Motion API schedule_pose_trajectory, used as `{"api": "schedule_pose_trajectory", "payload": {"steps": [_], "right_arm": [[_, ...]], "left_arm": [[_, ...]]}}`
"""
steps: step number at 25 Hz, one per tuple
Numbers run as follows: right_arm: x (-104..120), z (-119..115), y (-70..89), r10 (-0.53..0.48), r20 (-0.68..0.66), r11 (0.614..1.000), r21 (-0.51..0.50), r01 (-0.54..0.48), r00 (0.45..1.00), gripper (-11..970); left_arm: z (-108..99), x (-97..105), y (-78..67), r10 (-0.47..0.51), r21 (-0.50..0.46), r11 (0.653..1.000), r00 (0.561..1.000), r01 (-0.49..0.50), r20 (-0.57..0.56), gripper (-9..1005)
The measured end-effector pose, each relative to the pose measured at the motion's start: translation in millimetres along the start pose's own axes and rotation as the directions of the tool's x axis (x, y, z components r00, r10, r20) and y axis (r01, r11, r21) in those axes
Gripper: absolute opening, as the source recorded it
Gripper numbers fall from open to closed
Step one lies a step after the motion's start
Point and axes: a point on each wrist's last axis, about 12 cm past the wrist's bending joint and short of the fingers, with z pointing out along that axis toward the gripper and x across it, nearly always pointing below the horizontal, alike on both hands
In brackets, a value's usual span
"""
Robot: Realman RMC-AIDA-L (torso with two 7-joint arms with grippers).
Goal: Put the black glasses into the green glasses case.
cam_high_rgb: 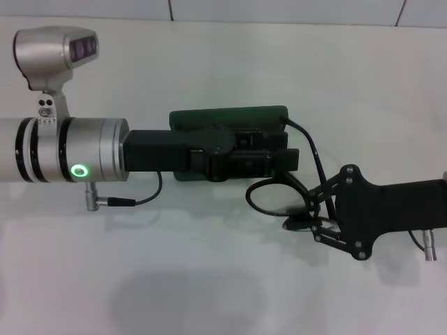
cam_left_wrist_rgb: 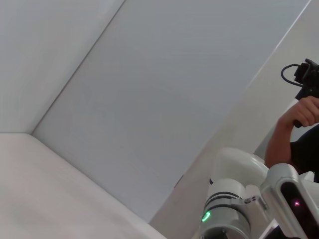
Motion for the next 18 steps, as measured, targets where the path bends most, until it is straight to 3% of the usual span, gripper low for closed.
{"api": "schedule_pose_trajectory", "payload": {"steps": [18], "right_arm": [[3.1, -0.9, 1.5, 0.009, -0.013, 1.000, 0.011, -0.009, 1.000, 106]], "left_arm": [[-4.2, -2.2, -3.2, 0.003, 0.014, 1.000, 0.998, -0.004, 0.060, 650]]}}
